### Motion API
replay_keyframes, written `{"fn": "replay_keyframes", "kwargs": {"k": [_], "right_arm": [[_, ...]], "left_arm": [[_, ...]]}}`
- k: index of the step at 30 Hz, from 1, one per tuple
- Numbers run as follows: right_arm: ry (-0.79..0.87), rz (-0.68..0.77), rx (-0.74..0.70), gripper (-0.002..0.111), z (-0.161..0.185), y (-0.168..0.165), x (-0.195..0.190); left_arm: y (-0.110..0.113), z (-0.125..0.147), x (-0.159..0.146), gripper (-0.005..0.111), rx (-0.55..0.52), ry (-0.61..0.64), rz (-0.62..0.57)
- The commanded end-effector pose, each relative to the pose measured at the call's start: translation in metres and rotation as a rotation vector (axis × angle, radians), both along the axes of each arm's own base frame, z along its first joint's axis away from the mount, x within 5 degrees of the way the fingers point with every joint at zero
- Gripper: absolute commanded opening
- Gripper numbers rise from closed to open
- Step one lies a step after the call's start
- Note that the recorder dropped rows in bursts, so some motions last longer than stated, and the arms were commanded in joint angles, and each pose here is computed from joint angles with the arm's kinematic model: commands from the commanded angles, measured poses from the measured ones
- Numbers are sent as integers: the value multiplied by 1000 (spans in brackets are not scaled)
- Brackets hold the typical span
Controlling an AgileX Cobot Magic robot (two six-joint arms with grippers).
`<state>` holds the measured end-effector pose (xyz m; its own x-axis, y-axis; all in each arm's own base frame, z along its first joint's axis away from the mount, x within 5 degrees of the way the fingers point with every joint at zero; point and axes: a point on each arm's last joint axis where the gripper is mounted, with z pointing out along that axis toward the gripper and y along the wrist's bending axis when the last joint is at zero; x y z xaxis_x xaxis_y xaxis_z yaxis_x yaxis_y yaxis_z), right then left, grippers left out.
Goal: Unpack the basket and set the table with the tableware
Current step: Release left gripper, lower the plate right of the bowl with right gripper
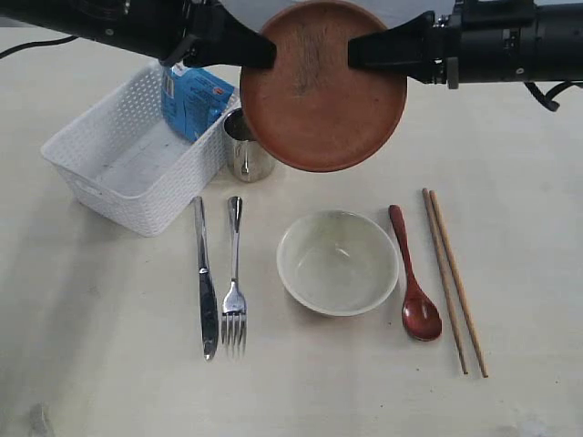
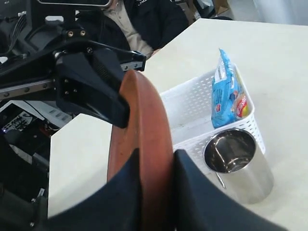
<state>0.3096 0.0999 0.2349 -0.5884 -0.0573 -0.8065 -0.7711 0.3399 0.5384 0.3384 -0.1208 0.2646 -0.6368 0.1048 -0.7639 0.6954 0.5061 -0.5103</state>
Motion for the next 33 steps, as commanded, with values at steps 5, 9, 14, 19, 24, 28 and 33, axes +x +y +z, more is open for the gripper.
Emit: {"fn": "replay_keyframes", "kwargs": {"k": [5, 9, 14, 19, 24, 28, 33], "right_arm": [[26, 1, 45, 0, 5, 1, -1], [45, -10, 44, 0, 4, 1, 0], [129, -252, -77, 0, -9, -11, 17], [160, -460, -165, -1, -25, -43, 34], [380, -492, -97, -1, -87, -61, 61], [467, -451, -46, -1, -122, -58, 74], [551, -523, -66, -1, -139, -90, 70]], "left_arm": [[0, 2, 4, 27, -18, 4, 52], [3, 0, 8, 67, 12, -19, 103], [9, -2, 15, 94, 55, -45, 179], [12, -3, 18, 94, 85, -66, 214], [11, -2, 18, 93, 85, -85, 199], [11, -1, 18, 93, 80, -102, 198], [11, -1, 19, 93, 83, -103, 207]]}}
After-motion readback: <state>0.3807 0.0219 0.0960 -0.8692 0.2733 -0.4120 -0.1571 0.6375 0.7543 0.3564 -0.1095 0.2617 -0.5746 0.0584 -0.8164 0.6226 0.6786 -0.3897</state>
